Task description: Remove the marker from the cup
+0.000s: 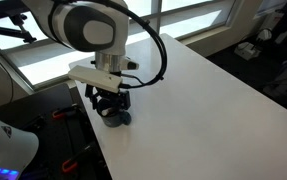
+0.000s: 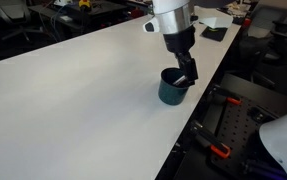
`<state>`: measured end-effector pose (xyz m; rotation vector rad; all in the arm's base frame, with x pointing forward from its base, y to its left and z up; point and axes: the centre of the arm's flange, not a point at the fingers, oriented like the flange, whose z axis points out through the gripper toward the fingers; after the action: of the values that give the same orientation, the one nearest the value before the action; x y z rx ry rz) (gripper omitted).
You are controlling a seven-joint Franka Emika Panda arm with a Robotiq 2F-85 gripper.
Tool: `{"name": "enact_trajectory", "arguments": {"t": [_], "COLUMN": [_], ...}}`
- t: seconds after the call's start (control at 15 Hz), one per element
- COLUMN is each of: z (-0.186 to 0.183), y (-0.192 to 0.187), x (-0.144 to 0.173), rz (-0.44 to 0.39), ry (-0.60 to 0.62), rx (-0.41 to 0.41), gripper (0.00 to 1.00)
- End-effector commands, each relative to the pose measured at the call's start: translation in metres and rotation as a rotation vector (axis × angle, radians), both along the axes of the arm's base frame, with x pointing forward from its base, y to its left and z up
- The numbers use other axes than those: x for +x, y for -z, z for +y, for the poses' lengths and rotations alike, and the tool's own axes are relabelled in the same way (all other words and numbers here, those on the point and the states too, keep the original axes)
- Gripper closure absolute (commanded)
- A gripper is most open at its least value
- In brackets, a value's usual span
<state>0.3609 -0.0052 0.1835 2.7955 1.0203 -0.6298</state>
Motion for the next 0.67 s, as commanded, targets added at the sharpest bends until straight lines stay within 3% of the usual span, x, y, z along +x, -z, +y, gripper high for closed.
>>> {"name": "enact_trajectory", "arguments": {"t": [0.0, 0.07, 0.13, 0.6], "z": [-0.041, -0.051, -0.023, -0.015], "y": [0.014, 0.015, 0.006, 0.008], "x": [-0.021, -0.026, -0.007, -0.011], "rz": [0.036, 0.046, 0.050, 0.046], "ry": [-0.031, -0.031, -0.036, -0.057], "rx": [0.016, 0.013, -0.007, -0.026], "gripper": [0.02, 0.03, 0.00, 0.00]}}
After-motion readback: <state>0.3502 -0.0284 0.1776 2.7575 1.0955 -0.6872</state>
